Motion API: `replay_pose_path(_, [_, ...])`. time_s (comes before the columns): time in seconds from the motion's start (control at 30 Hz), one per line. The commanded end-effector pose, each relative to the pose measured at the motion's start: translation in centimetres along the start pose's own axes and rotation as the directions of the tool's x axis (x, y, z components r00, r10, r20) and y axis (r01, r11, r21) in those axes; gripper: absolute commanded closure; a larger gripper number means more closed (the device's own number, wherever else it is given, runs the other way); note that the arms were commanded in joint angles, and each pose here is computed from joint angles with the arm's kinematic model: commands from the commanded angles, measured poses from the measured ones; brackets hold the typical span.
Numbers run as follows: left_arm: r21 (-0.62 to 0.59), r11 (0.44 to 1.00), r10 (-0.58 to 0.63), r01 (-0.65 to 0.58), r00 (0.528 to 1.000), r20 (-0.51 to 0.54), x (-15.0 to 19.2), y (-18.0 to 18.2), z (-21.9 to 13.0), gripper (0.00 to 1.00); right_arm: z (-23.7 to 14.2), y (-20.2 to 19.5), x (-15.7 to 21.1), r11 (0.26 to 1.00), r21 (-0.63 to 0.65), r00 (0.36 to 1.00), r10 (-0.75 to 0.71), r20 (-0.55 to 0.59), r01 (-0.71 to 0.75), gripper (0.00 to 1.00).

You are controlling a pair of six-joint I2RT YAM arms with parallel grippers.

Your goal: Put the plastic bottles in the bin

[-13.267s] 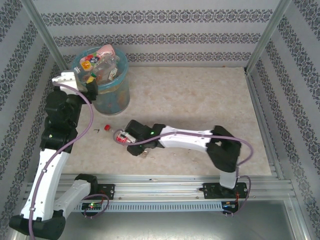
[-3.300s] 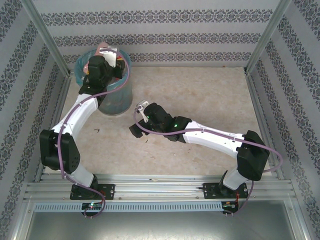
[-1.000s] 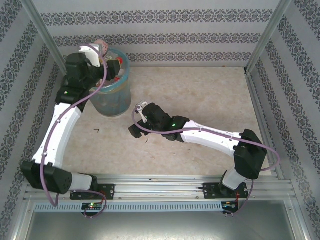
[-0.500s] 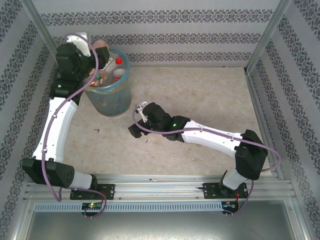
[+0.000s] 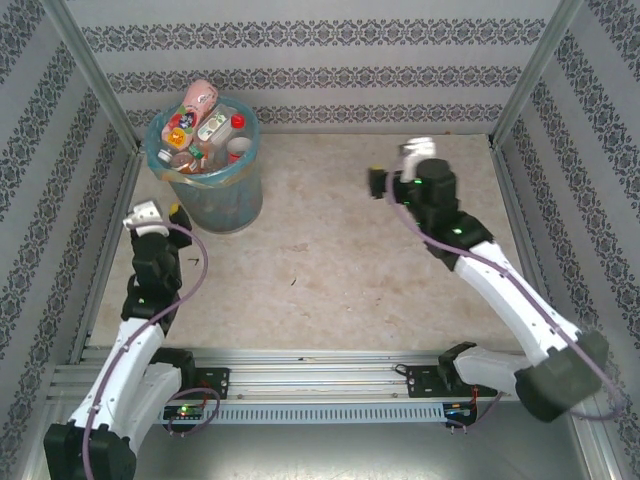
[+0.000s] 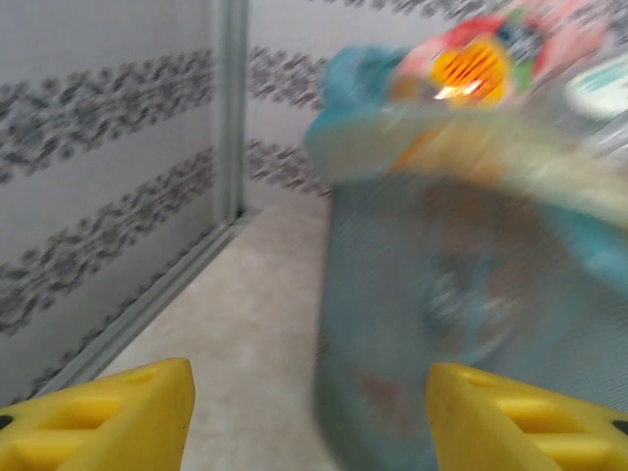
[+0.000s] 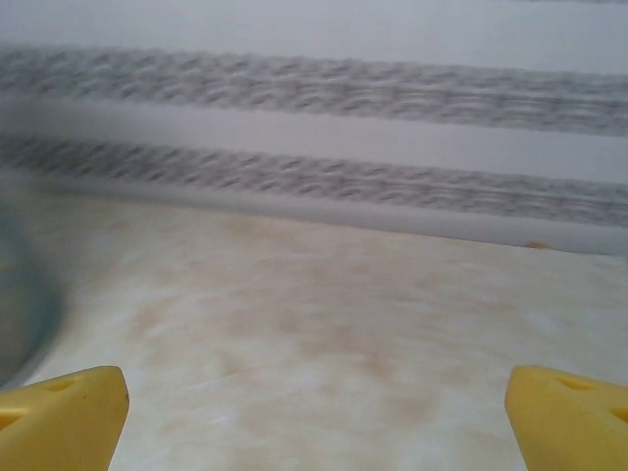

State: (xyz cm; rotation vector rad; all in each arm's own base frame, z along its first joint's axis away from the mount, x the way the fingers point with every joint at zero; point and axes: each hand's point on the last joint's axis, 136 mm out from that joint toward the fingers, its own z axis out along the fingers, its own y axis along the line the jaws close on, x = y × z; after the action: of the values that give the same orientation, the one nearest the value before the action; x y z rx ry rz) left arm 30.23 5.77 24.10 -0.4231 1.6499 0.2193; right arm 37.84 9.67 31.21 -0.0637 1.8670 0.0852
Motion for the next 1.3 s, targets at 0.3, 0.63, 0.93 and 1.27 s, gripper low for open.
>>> replay_pose_path(0.3, [0.060,0.994,0.093,-0.090,0.994,-0.050,10.1,-1.6,5.2,0.18,5.4,-8.9,17.3,0.989,0.130,0.994,-0.053,-0.100,0.066,0.02])
replay_pose_path(0.63, [0.265,0.953,0.162,-0.146,0.986,-0.040,13.7,-4.9,6.8,0.00,5.9,-8.6,19.4,1.000,0.004,0.998,-0.002,0.065,0.001,0.02])
replay_pose_path(0.93, [0.181,0.974,0.153,-0.134,0.983,-0.097,13.9,-3.8,8.0,0.00,6.4,-11.9,19.2,0.975,0.214,0.998,0.052,0.021,-0.055,0.02])
replay_pose_path(1.27, [0.220,0.963,0.191,-0.155,0.970,-0.153,14.5,-4.8,8.8,0.00,6.6,-11.4,19.1,0.979,0.200,0.999,0.031,0.018,-0.034,0.02])
